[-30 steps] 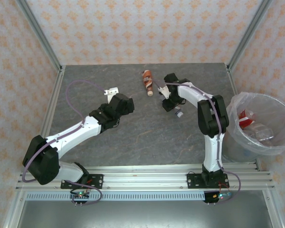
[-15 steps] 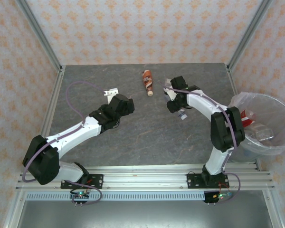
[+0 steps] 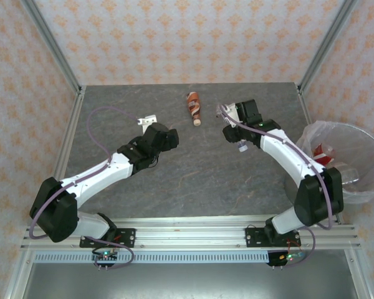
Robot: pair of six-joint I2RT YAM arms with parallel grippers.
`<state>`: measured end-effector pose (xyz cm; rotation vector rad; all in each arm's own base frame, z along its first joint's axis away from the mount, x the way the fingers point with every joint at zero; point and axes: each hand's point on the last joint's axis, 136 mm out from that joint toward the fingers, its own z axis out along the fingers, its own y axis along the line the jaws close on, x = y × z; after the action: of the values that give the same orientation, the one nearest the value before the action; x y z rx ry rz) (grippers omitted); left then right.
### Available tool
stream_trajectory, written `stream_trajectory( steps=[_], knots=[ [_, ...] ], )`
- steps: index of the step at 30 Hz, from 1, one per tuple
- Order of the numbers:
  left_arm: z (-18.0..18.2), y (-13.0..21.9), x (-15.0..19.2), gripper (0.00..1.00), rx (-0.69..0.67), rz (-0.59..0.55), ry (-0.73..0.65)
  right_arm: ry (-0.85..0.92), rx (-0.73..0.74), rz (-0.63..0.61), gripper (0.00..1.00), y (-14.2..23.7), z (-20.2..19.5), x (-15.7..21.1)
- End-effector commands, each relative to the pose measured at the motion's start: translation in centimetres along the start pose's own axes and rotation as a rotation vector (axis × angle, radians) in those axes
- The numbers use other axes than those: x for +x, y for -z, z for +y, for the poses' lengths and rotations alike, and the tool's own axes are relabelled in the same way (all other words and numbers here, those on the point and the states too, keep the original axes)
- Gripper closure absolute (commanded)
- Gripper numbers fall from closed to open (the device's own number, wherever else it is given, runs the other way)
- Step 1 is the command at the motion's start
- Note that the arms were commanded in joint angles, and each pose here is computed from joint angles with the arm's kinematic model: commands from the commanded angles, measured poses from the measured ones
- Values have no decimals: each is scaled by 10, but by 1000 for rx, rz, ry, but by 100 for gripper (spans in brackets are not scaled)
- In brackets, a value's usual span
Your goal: Put the plastic bottles in the bin
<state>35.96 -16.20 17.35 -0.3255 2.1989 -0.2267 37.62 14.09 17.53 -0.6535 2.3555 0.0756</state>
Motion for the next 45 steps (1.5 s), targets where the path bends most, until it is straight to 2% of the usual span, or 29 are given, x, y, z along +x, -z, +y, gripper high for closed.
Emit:
stream_trajectory(
  steps=[1,11,20,26,29,34,37,42,45],
  knots=[
    [-13,0,-14,0,46,-25,45,-42,0,-132,68,24,0,-23],
    [-28,1,-17,0,122,-20,60,-156,56,-332,67,92,-13,-52],
    [-26,-2,-12,0,113,-11,64,-321,269,-521,69,164,-55,-60],
    [-27,-4,-10,0,113,-5,70,-400,438,-638,69,212,-85,-51],
    [-28,-6,-9,0,113,1,70,-440,459,-697,69,230,-95,-45],
    [-31,-9,-8,0,118,9,68,-497,492,-711,68,244,-110,-34],
    [-31,-10,-7,0,120,13,67,-528,566,-722,68,259,-125,-27],
    [-32,-13,-5,0,118,18,61,-625,804,-682,68,292,-170,4],
    [-34,-13,-6,0,123,22,53,-684,899,-673,68,311,-186,23]
  ],
)
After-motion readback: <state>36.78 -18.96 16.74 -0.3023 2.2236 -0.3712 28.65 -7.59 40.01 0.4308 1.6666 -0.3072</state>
